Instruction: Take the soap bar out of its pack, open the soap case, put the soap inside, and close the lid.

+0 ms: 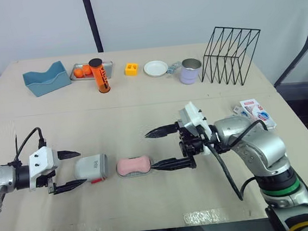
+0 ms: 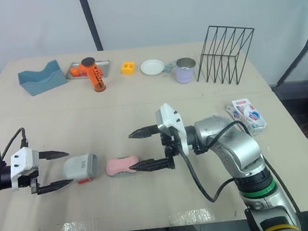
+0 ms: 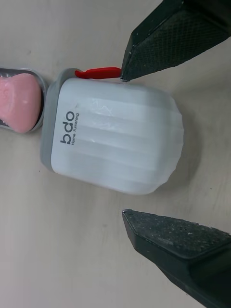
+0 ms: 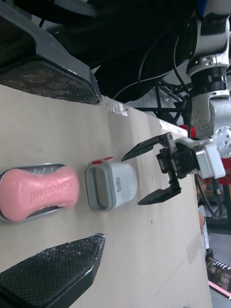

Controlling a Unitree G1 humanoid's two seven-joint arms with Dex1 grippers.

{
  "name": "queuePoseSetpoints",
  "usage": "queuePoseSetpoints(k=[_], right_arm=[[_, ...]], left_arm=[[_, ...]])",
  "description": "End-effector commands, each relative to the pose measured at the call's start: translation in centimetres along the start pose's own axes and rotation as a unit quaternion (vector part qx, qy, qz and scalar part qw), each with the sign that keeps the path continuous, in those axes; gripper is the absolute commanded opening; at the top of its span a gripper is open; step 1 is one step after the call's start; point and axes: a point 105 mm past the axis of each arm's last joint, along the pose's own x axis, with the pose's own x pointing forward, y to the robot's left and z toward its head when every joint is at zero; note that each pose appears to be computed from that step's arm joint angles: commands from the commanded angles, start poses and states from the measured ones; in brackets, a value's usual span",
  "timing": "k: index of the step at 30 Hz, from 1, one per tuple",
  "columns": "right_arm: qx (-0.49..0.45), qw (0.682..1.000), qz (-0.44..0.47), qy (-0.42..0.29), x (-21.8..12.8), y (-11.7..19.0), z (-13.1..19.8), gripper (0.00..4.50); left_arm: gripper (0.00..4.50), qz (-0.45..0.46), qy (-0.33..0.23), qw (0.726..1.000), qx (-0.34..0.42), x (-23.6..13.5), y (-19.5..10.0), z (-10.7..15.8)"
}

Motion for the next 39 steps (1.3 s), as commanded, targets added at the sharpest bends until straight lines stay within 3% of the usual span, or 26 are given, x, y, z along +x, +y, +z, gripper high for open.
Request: queuePoseSetpoints(k=[1,21,22,23,24,26,31,39], right_arm=[[-0.031,0.999,-0.011,0.023,0.0,0.2,-0.4,4.41],[-0.02,0.996,-0.028,0.088,0.1,-0.1,-2.6,4.41],[-0.021,0.995,-0.028,0.089,0.1,-0.1,-2.6,4.5],[-0.021,0.995,-0.028,0.09,0.2,-0.2,-2.6,4.5],[-0.021,0.995,-0.029,0.09,0.2,-0.2,-2.6,4.5],[-0.022,0.995,-0.03,0.092,0.2,-0.3,-2.7,4.5],[-0.024,0.995,-0.029,0.093,0.4,-0.2,-2.7,4.5],[-0.031,0.985,-0.055,0.162,0.2,-1.3,-3.6,4.5]], left_arm=[[4.5,-0.014,0.012,1.0,0.014,0.5,0.2,-0.5],[4.5,-0.04,0.023,0.998,0.035,1.9,0.1,-1.0],[4.09,-0.04,0.021,0.998,0.034,2.0,0.1,-1.0],[4.09,-0.039,0.017,0.998,0.035,2.1,0.1,-1.0],[3.71,-0.04,0.014,0.999,0.032,2.2,0.0,-1.0],[3.56,-0.042,0.015,0.998,0.033,2.4,-0.1,-0.9],[3.54,-0.044,0.022,0.998,0.038,2.4,0.0,-1.0],[3.54,-0.041,0.009,0.997,0.065,1.6,0.7,0.8]])
